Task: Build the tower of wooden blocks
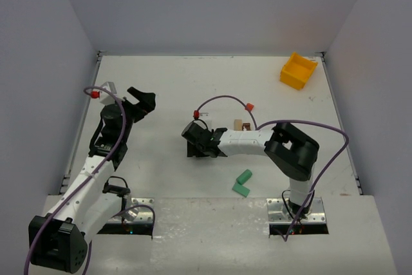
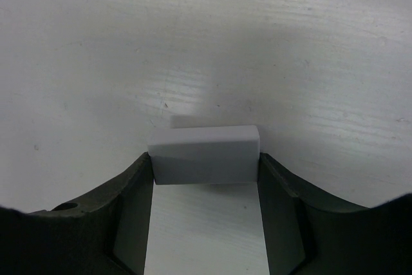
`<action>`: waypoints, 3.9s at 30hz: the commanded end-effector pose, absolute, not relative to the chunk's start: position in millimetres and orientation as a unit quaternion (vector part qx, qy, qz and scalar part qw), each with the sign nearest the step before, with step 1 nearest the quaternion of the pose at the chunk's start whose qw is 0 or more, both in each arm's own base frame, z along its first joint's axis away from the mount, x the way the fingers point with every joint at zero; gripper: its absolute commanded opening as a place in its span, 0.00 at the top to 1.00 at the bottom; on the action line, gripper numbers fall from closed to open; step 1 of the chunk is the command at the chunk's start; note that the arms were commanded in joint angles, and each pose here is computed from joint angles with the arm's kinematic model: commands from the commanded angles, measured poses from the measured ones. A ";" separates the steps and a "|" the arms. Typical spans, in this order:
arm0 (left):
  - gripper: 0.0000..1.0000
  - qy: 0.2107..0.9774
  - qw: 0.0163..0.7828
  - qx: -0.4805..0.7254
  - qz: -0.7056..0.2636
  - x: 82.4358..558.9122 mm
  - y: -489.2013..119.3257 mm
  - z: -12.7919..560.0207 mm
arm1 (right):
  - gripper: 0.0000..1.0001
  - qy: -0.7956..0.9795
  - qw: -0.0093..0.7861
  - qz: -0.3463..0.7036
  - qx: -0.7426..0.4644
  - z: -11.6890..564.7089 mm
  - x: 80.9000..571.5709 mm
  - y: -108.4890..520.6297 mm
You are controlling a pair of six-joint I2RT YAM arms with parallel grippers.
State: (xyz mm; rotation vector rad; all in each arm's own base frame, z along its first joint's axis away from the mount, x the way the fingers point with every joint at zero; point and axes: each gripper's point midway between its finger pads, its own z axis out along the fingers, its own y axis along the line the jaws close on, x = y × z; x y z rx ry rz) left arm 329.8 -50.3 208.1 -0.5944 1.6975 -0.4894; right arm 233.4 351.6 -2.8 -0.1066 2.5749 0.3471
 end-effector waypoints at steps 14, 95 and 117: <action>0.00 0.712 0.614 -0.258 -0.221 325.1 -49.3 228.0 | 0.59 0.960 0.253 0.116 -0.001 -5.4 197.7 363.7; 0.00 0.722 0.608 -0.222 -0.244 332.6 -64.6 219.0 | 0.50 0.925 0.146 0.099 -0.336 1.2 98.3 233.5; 0.00 0.717 0.612 -0.217 -0.253 329.7 -66.9 223.6 | 0.89 0.924 0.248 0.091 -0.278 19.9 144.0 259.8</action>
